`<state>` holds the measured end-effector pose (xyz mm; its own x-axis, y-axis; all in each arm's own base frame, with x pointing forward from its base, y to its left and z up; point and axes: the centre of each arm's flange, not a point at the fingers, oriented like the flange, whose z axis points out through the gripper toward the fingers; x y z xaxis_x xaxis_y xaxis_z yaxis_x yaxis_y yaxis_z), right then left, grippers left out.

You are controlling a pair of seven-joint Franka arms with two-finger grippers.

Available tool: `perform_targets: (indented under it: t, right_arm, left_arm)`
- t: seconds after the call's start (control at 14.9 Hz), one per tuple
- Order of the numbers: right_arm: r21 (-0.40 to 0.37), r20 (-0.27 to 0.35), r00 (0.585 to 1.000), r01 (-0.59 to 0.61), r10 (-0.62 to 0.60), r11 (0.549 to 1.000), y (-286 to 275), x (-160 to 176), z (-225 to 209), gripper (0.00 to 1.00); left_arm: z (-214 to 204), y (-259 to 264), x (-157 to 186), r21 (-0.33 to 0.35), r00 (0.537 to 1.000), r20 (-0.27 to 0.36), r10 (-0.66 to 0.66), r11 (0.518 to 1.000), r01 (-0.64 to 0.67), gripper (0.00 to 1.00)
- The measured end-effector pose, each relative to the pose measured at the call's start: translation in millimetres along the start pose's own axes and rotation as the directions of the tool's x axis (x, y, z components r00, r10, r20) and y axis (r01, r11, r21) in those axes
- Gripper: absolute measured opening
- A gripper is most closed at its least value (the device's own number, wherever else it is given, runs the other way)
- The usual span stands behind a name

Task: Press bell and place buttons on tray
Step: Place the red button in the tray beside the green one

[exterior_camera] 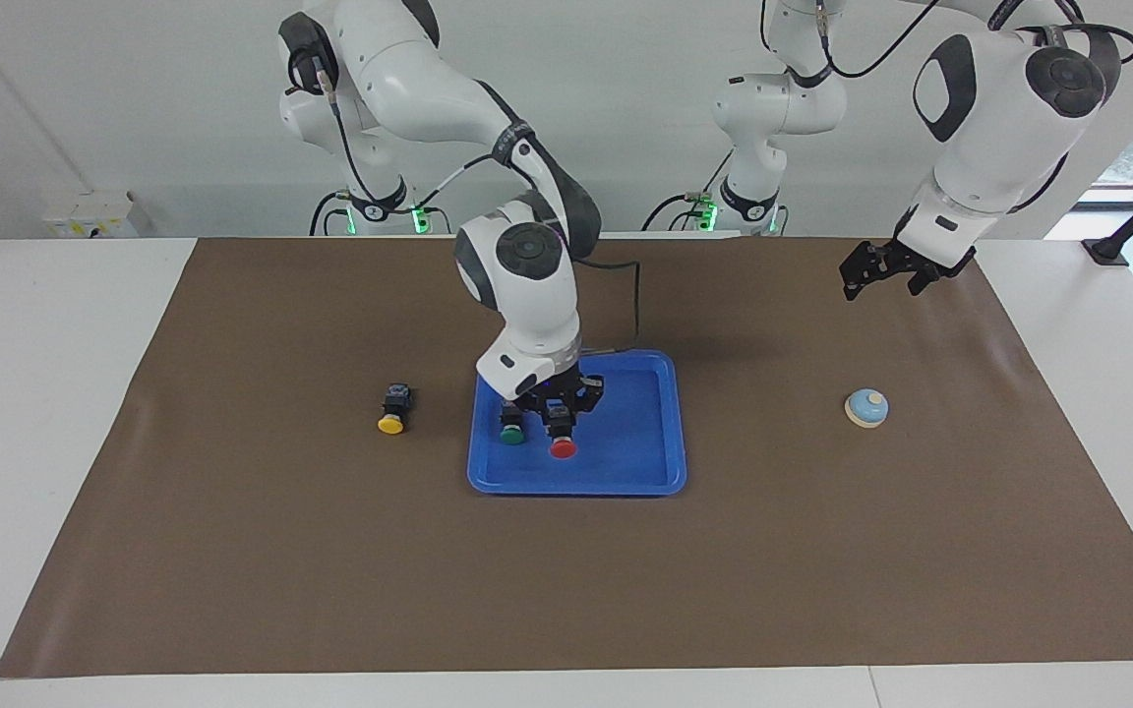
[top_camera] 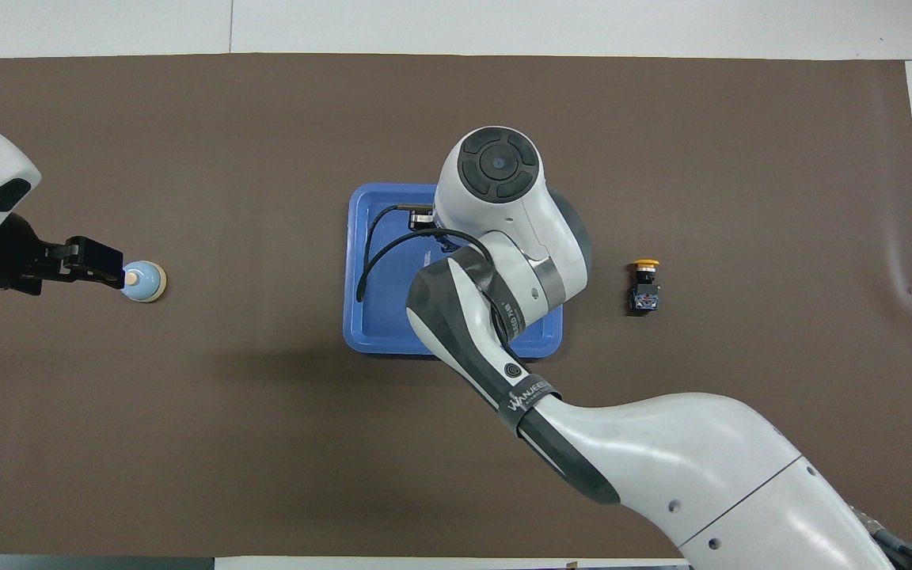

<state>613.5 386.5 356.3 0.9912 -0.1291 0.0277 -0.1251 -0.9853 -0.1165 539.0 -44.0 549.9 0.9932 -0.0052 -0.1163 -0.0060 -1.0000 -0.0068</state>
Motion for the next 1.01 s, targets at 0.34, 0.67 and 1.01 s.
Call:
perform_targets:
  t: [0.34,0.67,1.01]
  right_arm:
    - [-0.03,0.047,0.997,-0.053,0.054,0.998,-2.3,-17.4,25.5,0.4]
    - [-0.071,0.088,0.993,-0.076,0.082,0.995,-6.7,-43.9,49.8,0.56]
    - [-0.122,0.102,0.994,-0.013,0.025,0.992,5.8,-39.5,27.3,0.99]
  left_arm:
    - [0.0,0.0,0.0,0.0,1.0,0.0,0.0,1.0,0.0,1.0]
    - [0.0,0.0,0.0,0.0,1.0,0.0,0.0,1.0,0.0,1.0]
    - [0.0,0.0,0.0,0.0,1.0,0.0,0.0,1.0,0.0,1.0]
